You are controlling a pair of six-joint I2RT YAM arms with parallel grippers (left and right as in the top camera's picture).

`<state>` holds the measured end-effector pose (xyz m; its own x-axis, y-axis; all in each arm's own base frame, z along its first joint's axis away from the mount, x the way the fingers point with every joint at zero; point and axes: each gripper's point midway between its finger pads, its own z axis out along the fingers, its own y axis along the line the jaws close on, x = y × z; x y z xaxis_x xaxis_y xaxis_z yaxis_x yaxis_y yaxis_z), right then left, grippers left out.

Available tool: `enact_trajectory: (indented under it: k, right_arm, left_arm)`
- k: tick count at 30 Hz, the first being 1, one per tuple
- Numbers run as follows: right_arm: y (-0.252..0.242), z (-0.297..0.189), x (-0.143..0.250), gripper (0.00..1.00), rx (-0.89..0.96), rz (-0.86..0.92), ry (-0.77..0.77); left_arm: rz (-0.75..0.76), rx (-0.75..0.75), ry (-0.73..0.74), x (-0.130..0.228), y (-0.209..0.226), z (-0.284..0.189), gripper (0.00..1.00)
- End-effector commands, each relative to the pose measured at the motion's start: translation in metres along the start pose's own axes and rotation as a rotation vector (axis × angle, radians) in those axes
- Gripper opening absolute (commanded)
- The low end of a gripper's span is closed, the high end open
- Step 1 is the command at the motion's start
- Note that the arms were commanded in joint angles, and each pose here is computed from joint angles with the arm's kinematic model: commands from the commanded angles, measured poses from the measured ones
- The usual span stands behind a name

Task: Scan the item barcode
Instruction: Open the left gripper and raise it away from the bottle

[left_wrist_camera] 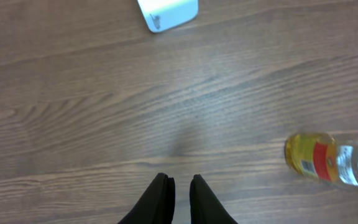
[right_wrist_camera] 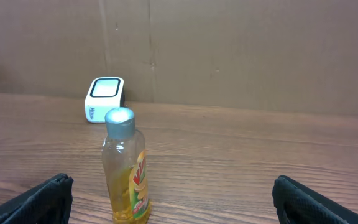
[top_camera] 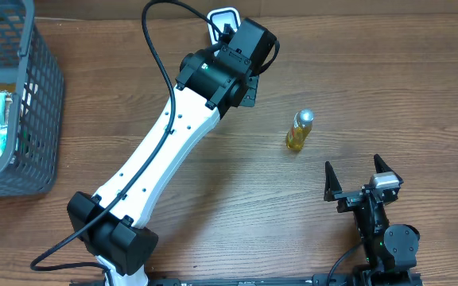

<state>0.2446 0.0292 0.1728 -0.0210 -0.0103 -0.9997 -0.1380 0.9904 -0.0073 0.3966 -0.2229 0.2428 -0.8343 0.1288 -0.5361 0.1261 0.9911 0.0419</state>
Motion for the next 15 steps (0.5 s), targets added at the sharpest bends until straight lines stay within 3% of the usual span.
enact_trajectory:
  k: [1, 2, 6, 10, 12, 15]
  right_arm:
    - [0.0, 0.001, 0.004, 1.0, -0.001, 0.0, 0.007]
    - [0.0, 0.001, 0.004, 1.0, -0.001, 0.0, 0.006]
    - [0.0, 0.001, 0.004, 1.0, -0.001, 0.0, 0.007]
    - [0.0, 0.001, 0.004, 1.0, -0.001, 0.0, 0.007]
    - [0.0, 0.001, 0.004, 1.0, -0.001, 0.0, 0.007]
    - [0.0, 0.001, 0.004, 1.0, -0.001, 0.0, 0.007]
  left_arm:
    - [0.012, 0.052, 0.017, 0.001, -0.009, -0.004, 0.13]
    - [0.013, 0.065, 0.026, 0.003, -0.011, -0.004, 0.15]
    - [0.018, 0.103, 0.065, 0.011, -0.017, -0.005, 0.41]
    - [0.024, 0.099, 0.091, 0.017, -0.015, -0.006, 0.84]
    - [0.024, 0.099, 0.091, 0.017, -0.015, -0.006, 1.0]
    - [0.023, 0.099, 0.091, 0.017, -0.015, -0.006, 1.0]
